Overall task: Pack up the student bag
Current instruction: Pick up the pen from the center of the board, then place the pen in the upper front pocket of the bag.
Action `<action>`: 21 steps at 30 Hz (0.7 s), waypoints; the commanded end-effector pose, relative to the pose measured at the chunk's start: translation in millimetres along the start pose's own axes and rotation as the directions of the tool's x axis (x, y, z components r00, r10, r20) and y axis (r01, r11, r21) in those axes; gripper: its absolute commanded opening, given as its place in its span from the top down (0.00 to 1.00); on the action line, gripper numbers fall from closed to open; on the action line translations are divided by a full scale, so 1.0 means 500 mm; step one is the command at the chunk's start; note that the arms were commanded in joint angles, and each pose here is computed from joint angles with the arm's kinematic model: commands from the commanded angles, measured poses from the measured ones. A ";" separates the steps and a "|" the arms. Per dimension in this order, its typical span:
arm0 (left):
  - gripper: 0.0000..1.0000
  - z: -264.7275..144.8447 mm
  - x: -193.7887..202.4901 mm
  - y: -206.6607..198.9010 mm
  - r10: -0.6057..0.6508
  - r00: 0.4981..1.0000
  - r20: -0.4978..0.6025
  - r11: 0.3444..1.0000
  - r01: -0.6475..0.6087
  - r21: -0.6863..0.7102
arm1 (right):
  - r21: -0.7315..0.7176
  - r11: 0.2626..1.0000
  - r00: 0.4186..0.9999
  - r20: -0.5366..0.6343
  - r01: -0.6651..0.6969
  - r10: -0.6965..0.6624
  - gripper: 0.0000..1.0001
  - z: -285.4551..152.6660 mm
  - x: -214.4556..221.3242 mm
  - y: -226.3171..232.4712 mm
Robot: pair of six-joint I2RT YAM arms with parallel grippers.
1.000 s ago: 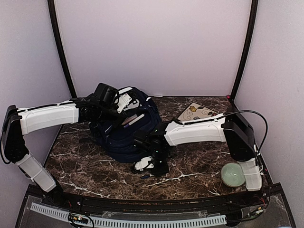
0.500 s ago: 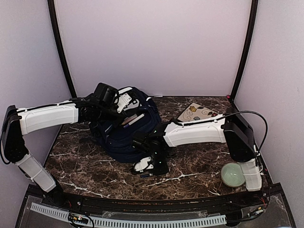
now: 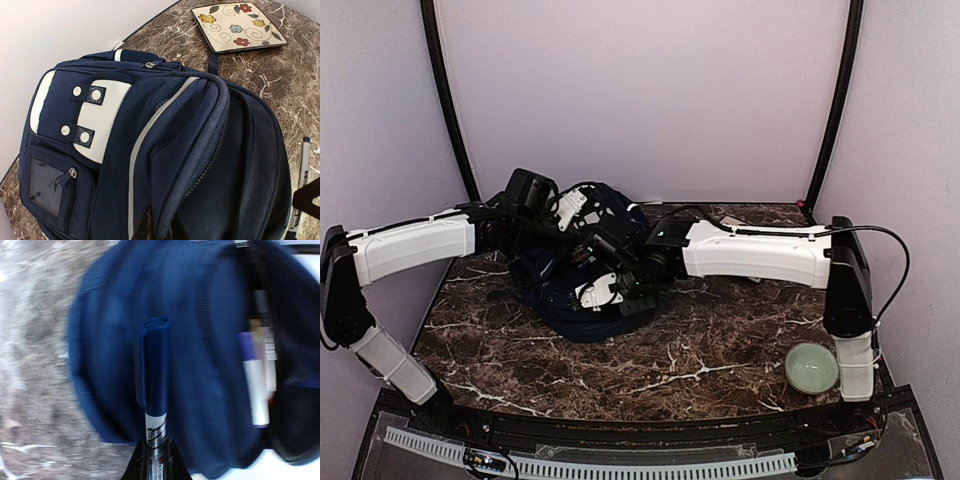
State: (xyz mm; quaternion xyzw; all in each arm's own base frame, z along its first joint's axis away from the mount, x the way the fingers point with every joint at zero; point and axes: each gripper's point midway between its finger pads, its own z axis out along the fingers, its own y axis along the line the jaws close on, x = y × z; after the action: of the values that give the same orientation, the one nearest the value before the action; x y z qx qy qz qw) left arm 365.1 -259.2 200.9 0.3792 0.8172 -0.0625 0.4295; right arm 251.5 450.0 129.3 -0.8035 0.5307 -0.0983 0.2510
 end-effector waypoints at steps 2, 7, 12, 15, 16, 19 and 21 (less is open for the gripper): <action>0.99 -0.057 -0.070 -0.004 -0.051 0.989 0.141 0.998 0.044 0.055 | 0.314 0.948 0.999 0.015 0.045 -0.052 0.95 -0.055 -0.026 -0.158; 0.98 -0.060 -0.073 -0.008 -0.058 0.987 0.148 0.996 0.048 0.072 | 0.431 0.898 0.996 -0.027 0.084 -0.080 0.95 -0.038 -0.034 -0.208; 0.99 -0.061 -0.073 -0.011 -0.059 0.987 0.149 0.996 0.047 0.080 | 0.485 0.864 0.990 -0.052 0.139 -0.130 0.95 -0.016 -0.045 -0.228; 0.98 -0.063 -0.074 -0.010 -0.059 0.986 0.153 0.996 0.047 0.078 | 0.483 0.860 0.986 -0.057 0.166 -0.157 0.95 0.004 -0.044 -0.223; 0.98 -0.063 -0.075 -0.009 -0.061 0.986 0.154 0.996 0.049 0.076 | 0.484 0.858 0.985 -0.058 0.171 -0.163 0.95 0.011 -0.041 -0.222; 0.99 -0.064 -0.075 -0.010 -0.066 0.986 0.155 0.995 0.054 0.083 | 0.496 0.845 0.978 -0.066 0.203 -0.196 0.95 0.035 -0.033 -0.218; 0.98 -0.065 -0.077 -0.011 -0.070 0.985 0.157 0.994 0.056 0.088 | 0.481 0.850 0.976 -0.071 0.214 -0.206 0.95 0.053 -0.027 -0.212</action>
State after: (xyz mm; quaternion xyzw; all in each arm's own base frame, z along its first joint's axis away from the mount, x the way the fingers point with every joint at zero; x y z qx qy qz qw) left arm 359.4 -265.1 203.1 0.3753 0.8178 -0.1026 0.4241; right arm 327.5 500.0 174.9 -0.7686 0.4142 -0.2500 0.4186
